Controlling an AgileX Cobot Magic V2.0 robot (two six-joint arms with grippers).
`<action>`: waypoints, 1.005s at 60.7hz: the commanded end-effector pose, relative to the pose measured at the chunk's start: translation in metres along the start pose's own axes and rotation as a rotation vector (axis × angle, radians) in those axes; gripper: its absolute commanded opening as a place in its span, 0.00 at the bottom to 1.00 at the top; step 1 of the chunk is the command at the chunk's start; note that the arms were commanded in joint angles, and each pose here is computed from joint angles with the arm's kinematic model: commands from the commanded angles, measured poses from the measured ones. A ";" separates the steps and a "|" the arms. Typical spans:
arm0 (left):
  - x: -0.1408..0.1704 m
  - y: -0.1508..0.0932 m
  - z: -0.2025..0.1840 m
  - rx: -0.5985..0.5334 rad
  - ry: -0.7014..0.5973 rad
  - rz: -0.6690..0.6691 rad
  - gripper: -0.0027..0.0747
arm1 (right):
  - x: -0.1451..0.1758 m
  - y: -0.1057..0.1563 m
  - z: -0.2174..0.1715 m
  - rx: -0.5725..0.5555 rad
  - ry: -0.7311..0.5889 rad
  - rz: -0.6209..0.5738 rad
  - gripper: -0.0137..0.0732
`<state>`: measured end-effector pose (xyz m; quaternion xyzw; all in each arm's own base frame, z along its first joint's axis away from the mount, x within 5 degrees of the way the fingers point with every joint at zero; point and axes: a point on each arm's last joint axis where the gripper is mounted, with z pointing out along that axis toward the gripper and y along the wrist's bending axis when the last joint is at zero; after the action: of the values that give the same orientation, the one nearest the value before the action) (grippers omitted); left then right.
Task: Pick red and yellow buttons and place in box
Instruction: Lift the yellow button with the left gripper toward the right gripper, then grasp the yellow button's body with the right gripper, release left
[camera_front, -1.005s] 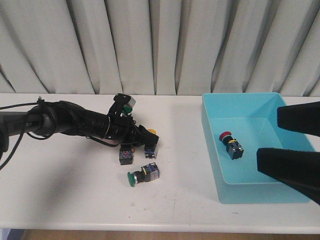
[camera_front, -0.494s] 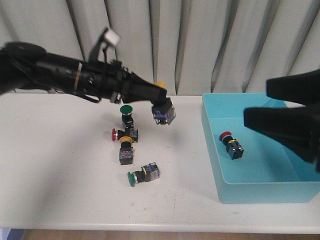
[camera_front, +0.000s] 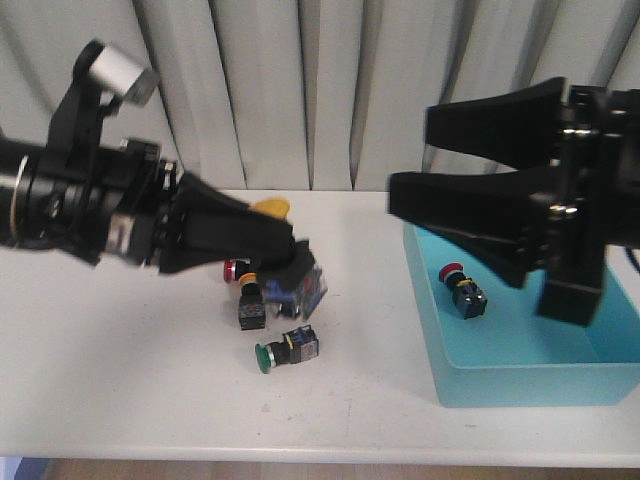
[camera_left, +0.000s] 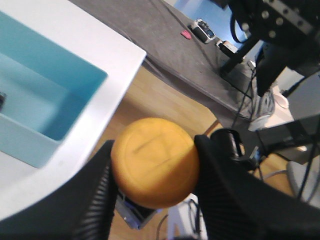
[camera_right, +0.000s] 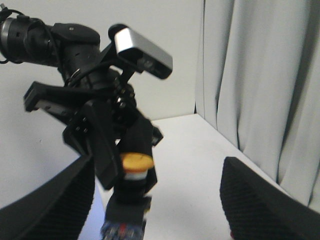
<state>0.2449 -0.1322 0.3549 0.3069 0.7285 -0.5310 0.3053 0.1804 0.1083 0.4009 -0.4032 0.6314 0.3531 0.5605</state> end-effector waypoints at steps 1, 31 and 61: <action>-0.004 -0.036 -0.009 0.212 -0.086 -0.020 0.02 | -0.017 0.010 0.007 0.014 -0.086 -0.021 0.74; -0.028 -0.034 -0.012 0.205 -0.341 -0.110 0.02 | -0.014 0.021 0.029 0.055 -0.056 -0.080 0.74; -0.032 -0.035 -0.014 0.220 -0.396 -0.134 0.02 | 0.004 0.006 0.051 0.037 0.012 -0.020 0.73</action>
<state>0.2445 -0.1331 0.3805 0.1890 0.6508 -0.6469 0.3496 0.2000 0.1570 0.3758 -0.4123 0.6535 0.3190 0.5487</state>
